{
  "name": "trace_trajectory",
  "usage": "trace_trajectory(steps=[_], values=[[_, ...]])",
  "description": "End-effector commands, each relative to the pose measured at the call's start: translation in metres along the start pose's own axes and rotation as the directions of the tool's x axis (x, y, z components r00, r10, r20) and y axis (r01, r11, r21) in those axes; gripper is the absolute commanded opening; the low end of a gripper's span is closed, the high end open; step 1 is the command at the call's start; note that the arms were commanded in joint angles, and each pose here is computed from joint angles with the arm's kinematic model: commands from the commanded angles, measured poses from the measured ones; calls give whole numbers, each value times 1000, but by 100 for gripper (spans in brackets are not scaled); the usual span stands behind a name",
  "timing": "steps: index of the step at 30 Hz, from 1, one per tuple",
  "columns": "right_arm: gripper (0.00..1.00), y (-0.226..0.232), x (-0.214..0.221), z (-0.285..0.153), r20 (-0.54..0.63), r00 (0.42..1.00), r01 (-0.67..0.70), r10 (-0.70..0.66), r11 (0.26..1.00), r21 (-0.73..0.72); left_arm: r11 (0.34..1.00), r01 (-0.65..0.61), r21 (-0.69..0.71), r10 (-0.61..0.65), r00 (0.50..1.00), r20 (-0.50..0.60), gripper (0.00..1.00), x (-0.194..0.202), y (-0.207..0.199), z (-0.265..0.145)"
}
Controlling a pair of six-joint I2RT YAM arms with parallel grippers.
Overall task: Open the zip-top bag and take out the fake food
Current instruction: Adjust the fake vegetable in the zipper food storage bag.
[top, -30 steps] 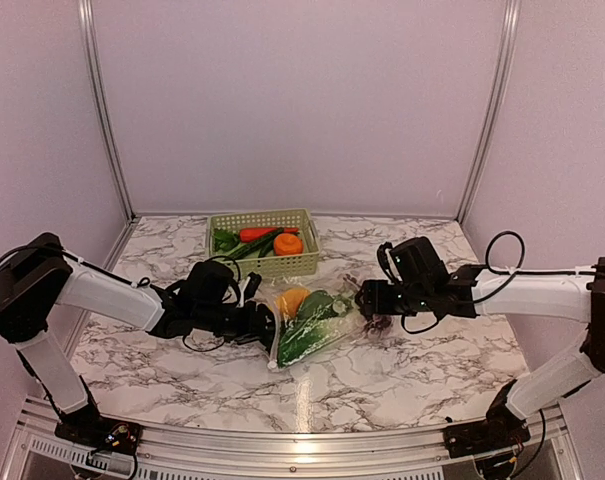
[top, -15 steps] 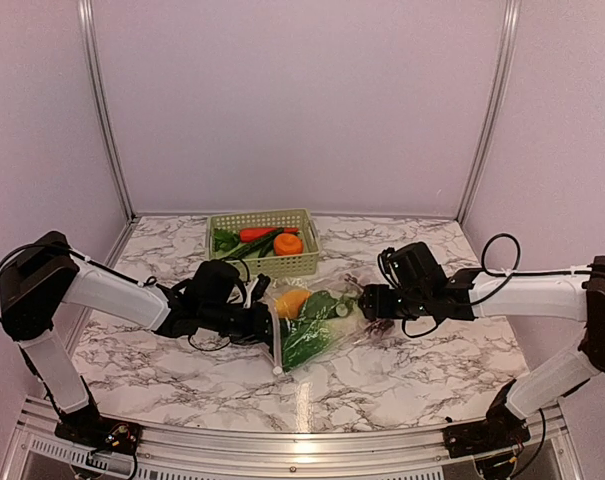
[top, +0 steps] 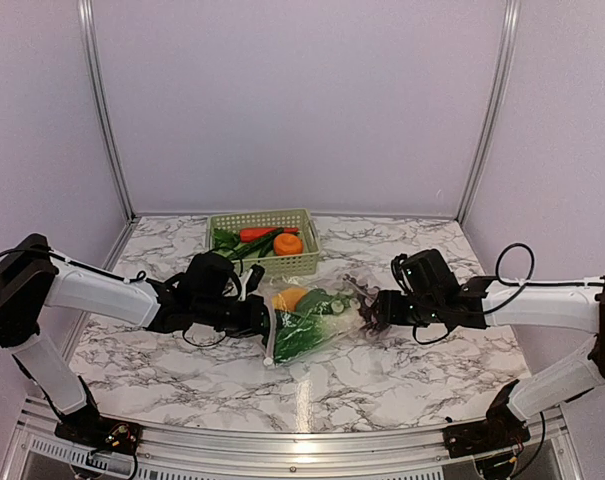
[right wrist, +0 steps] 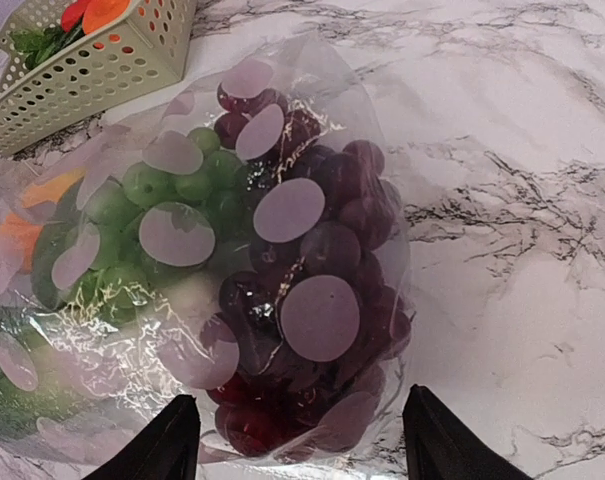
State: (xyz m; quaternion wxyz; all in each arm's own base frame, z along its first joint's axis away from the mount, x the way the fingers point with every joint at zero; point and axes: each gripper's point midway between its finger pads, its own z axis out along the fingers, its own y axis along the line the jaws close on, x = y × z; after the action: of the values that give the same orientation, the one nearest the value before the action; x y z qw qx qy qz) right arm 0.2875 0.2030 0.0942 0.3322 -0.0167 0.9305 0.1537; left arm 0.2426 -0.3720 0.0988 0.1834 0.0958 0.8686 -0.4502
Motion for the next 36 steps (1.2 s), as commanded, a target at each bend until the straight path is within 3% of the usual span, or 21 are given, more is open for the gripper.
trace_trajectory(steps=[1, 10, 25, 36], values=[[67, 14, -8, 3, 23, 999, -22, 24, 997, -77, 999, -46, -1, 46, 999, 23, 0, -9, -12, -6], [54, 20, -12, 11, 24, 999, -32, 34, 996, -84, 998, -59, -8, 60, 998, 34, 0, -13, -16, -7], [1, 10, -16, 8, 37, 998, -41, 42, 999, -34, 996, -76, -51, 79, 995, 63, 0, -19, -16, -16], [0, -5, -12, 6, 40, 999, -29, 27, 999, 35, 982, -123, -146, 148, 973, 179, 0, -41, -16, -45]])
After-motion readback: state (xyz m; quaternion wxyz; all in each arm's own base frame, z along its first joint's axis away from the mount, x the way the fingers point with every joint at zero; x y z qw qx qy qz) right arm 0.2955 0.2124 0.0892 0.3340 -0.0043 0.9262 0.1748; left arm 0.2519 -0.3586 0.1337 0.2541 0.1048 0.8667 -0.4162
